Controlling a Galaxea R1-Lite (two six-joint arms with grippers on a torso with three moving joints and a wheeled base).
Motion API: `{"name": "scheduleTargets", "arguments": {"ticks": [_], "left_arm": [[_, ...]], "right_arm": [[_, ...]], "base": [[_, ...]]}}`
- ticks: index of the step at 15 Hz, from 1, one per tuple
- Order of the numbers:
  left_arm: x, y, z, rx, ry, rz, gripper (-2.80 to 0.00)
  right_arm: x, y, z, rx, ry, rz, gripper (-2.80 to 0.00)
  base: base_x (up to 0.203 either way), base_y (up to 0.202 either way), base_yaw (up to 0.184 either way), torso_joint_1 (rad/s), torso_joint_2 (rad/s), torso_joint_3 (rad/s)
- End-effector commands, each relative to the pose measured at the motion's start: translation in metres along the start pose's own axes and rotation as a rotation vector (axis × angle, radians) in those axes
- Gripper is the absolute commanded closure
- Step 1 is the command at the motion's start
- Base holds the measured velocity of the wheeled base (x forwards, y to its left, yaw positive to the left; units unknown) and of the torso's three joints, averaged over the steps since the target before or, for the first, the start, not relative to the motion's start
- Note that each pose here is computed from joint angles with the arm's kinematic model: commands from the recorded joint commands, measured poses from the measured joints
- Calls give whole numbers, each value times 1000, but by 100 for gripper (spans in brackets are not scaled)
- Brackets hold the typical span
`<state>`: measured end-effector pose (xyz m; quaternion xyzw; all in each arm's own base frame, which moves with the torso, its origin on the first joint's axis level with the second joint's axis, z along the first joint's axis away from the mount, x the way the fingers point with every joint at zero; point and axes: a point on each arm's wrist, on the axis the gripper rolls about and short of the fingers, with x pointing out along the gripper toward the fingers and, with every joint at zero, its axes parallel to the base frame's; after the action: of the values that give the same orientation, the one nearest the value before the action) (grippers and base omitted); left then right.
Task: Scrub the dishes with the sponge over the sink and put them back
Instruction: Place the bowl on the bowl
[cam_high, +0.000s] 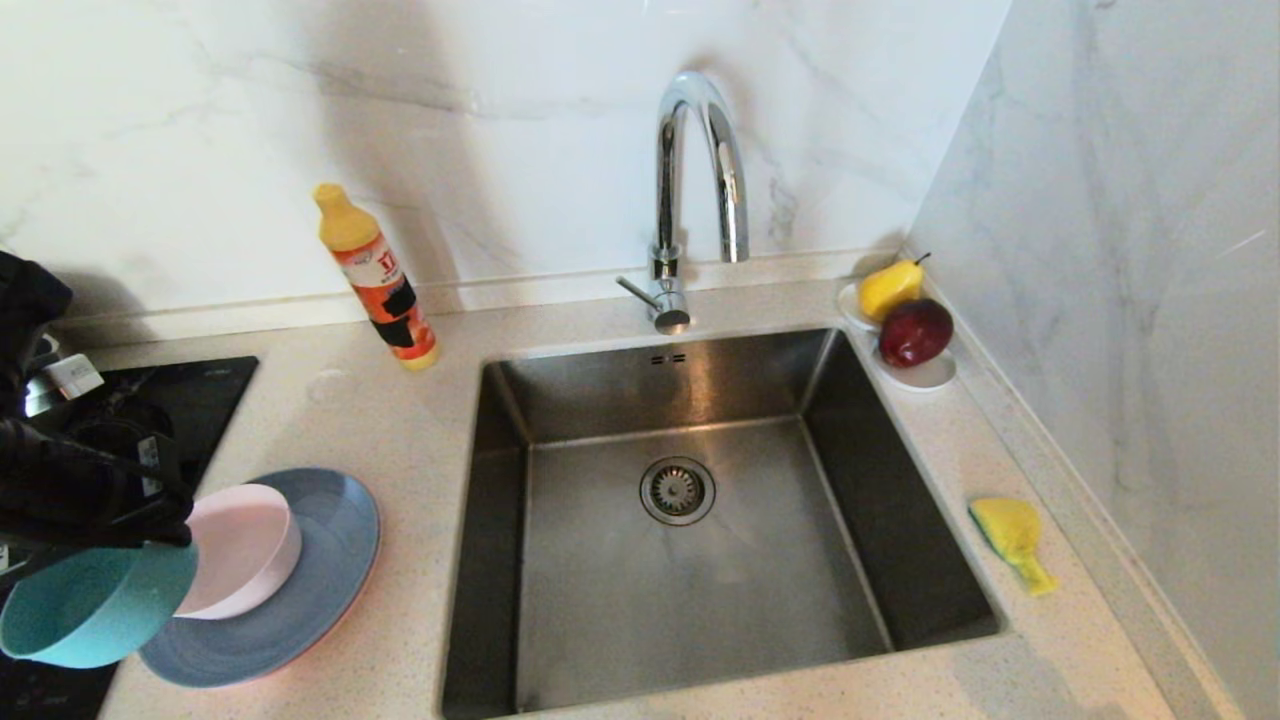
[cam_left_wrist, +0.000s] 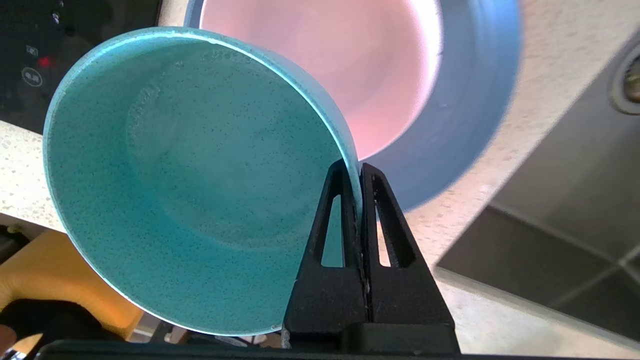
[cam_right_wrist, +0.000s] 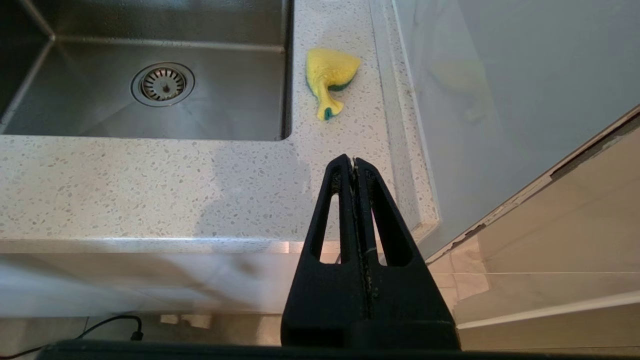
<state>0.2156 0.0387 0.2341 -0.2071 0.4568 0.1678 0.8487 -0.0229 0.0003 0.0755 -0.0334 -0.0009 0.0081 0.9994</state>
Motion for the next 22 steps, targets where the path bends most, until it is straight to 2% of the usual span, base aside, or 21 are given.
{"name": "scheduleTargets", "arguments": {"ticks": [1, 3, 10, 15, 19, 22], "left_arm": [[8, 1, -7, 4, 2, -1, 0], [20, -2, -6, 9, -22, -14, 0], [34, -7, -7, 10, 6, -9, 0], [28, -16, 12, 0, -87, -49, 0], [47, -19, 19, 1, -55, -31, 0], [66, -22, 25, -2, -65, -24, 0]], "right_arm": [[0, 0, 0, -1, 0, 1, 0], [0, 0, 0, -1, 0, 1, 0], [0, 0, 0, -1, 0, 1, 0], [0, 0, 0, -1, 1, 1, 0], [0, 0, 0, -1, 0, 1, 0], [0, 0, 0, -1, 0, 1, 0]], "base": [[0, 0, 0, 0, 0, 0], [0, 0, 0, 0, 0, 0], [0, 0, 0, 0, 0, 0], [0, 0, 0, 0, 0, 0], [0, 0, 0, 0, 0, 0], [0, 0, 0, 0, 0, 0]]}}
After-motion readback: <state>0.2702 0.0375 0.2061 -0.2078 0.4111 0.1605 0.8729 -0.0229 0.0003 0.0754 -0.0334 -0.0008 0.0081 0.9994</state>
